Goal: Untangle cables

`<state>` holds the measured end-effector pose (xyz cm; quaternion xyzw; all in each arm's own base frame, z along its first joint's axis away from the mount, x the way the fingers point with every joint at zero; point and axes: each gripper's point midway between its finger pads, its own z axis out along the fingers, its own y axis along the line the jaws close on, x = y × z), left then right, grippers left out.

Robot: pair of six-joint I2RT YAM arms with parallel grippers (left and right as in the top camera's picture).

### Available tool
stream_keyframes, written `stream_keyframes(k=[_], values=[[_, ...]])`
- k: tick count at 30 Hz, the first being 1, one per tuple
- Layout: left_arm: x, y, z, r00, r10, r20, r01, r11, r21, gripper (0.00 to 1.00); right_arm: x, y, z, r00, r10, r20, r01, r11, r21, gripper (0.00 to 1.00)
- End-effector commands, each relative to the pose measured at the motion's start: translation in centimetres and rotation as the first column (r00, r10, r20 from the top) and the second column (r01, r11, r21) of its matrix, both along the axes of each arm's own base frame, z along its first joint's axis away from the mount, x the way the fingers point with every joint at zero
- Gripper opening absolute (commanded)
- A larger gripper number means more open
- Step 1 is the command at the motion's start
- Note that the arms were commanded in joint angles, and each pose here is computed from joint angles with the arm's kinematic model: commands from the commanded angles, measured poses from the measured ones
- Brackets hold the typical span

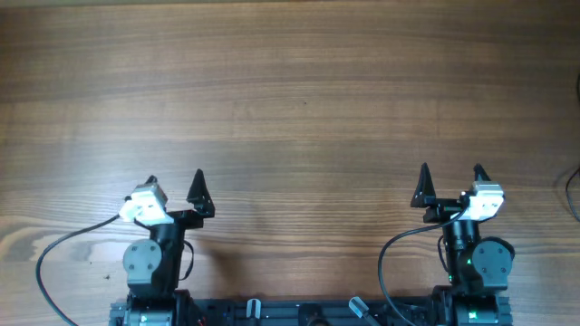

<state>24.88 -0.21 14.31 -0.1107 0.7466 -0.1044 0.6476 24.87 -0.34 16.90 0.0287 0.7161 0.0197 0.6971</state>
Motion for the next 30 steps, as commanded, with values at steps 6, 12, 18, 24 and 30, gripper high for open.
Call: stream_keyframes(k=[6, 12, 18, 24, 30], values=[[0.1, -0.5, -2.3, 0.995, -0.028, -0.094, 0.03, 0.999, 0.019, 1.0, 0.0, -0.2, 0.1, 1.0, -0.013, 0.004, 0.013, 1.0, 0.016, 0.99], [0.1, -0.5, -2.2, 0.995, -0.028, -0.092, 0.03, 0.999, 0.019, 1.0, 0.0, -0.2, 0.1, 1.0, -0.013, 0.004, 0.013, 1.0, 0.016, 1.0], [0.1, -0.5, -1.7, 0.997, -0.028, -0.071, 0.029, 0.999, 0.019, 1.0, 0.0, -0.2, 0.1, 1.0, -0.013, 0.004, 0.013, 1.0, 0.016, 1.0], [-0.1, -0.5, 0.1, 1.0, -0.028, 0.011, 0.028, 0.999, 0.022, 1.0, 0.0, -0.2, 0.1, 1.0, -0.013, 0.004, 0.013, 1.0, 0.016, 1.0], [-0.3, -0.5, 1.4, 0.997, -0.028, 0.066, 0.027, 0.999, 0.023, 1.0, 0.0, -0.2, 0.1, 1.0, -0.013, 0.004, 0.013, 1.0, 0.016, 1.0]])
